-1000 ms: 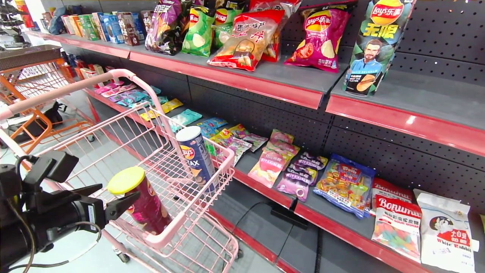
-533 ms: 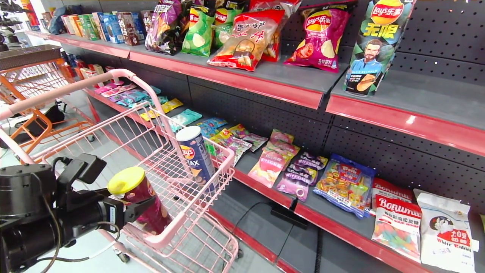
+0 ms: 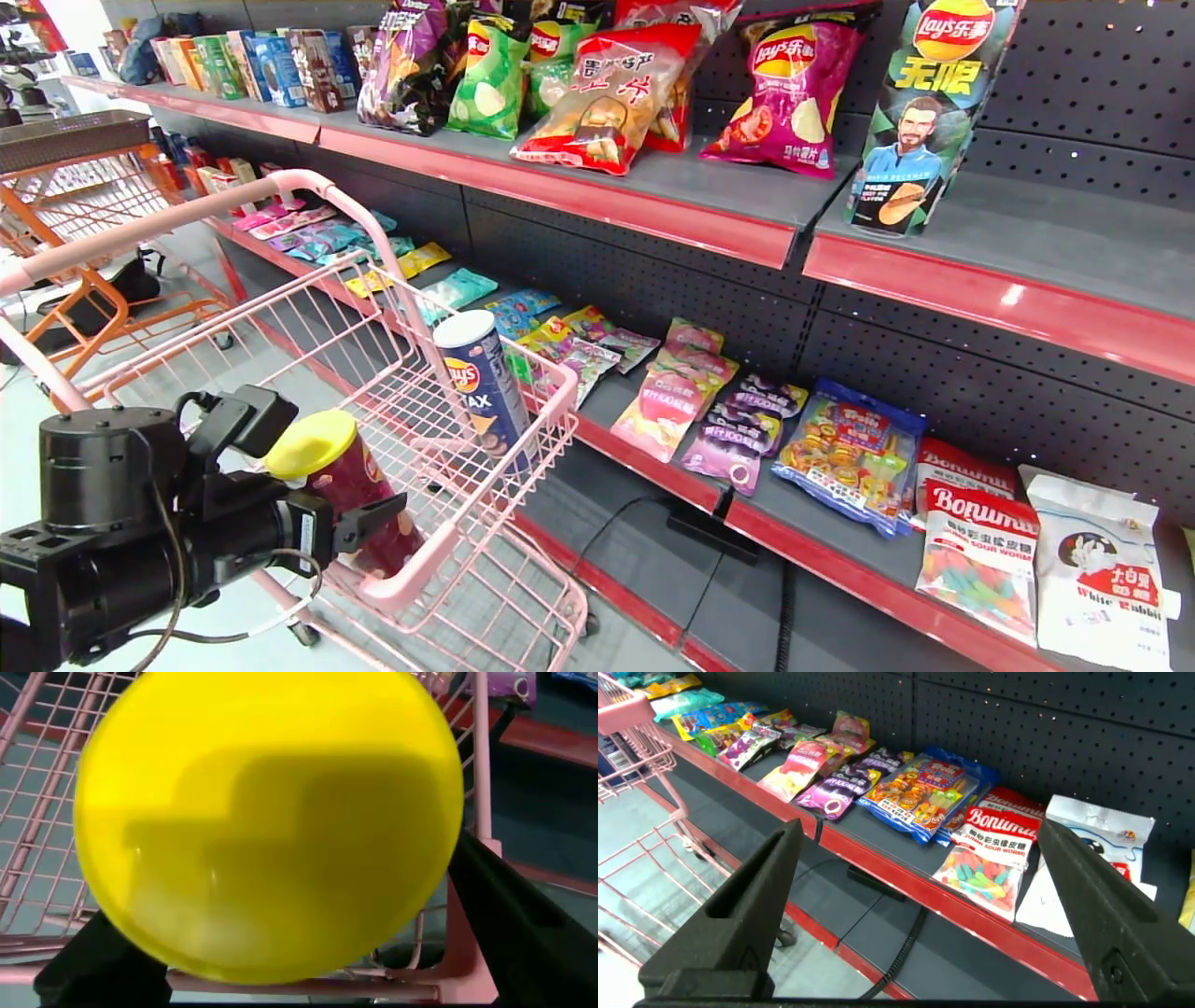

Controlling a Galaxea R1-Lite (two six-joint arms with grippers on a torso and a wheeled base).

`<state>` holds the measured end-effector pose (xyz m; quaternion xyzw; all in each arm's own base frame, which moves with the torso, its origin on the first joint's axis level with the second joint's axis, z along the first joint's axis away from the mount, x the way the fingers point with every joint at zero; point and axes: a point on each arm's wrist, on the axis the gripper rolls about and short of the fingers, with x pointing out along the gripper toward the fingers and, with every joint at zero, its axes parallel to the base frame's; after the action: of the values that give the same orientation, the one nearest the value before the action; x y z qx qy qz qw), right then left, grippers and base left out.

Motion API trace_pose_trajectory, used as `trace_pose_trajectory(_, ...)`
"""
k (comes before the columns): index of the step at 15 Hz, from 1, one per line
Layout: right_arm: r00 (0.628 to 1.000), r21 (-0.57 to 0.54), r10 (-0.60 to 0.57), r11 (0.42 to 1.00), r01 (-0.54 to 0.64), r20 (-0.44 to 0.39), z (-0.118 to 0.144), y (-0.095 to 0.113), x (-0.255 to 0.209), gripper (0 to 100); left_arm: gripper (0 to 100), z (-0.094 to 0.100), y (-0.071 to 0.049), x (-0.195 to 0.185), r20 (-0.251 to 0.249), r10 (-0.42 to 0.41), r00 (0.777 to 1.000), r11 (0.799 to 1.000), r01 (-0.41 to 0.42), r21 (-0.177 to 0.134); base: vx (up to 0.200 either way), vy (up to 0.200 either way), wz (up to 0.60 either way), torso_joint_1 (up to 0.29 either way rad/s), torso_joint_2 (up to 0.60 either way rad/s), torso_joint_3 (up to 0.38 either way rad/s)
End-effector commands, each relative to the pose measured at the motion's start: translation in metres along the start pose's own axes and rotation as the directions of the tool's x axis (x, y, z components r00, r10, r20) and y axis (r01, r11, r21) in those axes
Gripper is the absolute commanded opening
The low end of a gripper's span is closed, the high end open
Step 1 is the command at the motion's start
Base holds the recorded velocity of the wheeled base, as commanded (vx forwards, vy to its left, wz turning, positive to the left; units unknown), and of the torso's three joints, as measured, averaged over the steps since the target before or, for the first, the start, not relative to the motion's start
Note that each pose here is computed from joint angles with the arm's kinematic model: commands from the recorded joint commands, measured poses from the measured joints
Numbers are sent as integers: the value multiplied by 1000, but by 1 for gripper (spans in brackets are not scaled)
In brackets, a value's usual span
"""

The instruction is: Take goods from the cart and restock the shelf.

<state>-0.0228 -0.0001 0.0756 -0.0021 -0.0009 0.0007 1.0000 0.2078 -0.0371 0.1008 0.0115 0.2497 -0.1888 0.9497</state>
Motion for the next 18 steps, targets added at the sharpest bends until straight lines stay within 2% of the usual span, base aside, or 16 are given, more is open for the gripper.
trace_pose_trajectory(1, 1000, 0, 0, 1000, 0, 0, 0, 0, 0, 100, 100, -3, -1, 4, -19, -8, 1000, 1000, 8, 0, 0, 0, 0, 0, 0, 0)
trace_pose_trajectory(3, 1000, 0, 0, 1000, 0, 0, 0, 0, 0, 100, 100, -3, 0, 7, -19, -7, 1000, 1000, 7, 0, 0, 0, 0, 0, 0, 0)
trace_pose_trajectory(5, 1000, 0, 0, 1000, 0, 0, 0, 0, 0, 100, 100, -3, 1, 15, 6, -3, 1000, 1000, 3, 6, 0, 0, 0, 0, 0, 0)
trace_pose_trajectory(6, 1000, 0, 0, 1000, 0, 0, 0, 0, 0, 100, 0, -4, 3, 20, 23, 1, 1000, 1000, -1, 9, 0, 0, 0, 0, 0, 0)
trace_pose_trajectory(7, 1000, 0, 0, 1000, 0, 0, 0, 0, 0, 100, 0, -4, 3, 24, 42, 0, 999, 1000, -1, 15, 0, 0, 0, 0, 0, 0)
trace_pose_trajectory(11, 1000, 0, 0, 1000, 0, 0, 0, 0, 0, 100, 0, 2, 3, 26, 69, -2, 998, 1000, 0, 22, 0, 0, 0, 0, 0, 0)
trace_pose_trajectory(12, 1000, 0, 0, 1000, 0, 0, 0, 0, 0, 100, 0, 13, 5, 26, 115, 16, 993, 1000, -18, 21, 0, 0, 0, 0, 0, 0)
trace_pose_trajectory(13, 1000, 0, 0, 1000, 0, 0, 0, 0, 0, 100, 0, 29, 8, 24, 175, 49, 983, 998, -54, 20, 0, 0, 0, 0, 0, 0)
trace_pose_trajectory(16, 1000, -2, 3, 1000, -3, 0, 0, 0, 0, 100, 0, 93, 24, 11, 348, 136, 928, 991, -132, -35, 0, 0, 0, 0, 0, 0)
trace_pose_trajectory(18, 1000, 0, 3, 1000, -3, 0, 0, 0, 0, 100, 0, 137, 19, -21, 409, 136, 902, 991, -125, -55, 0, 0, 0, 0, 0, 0)
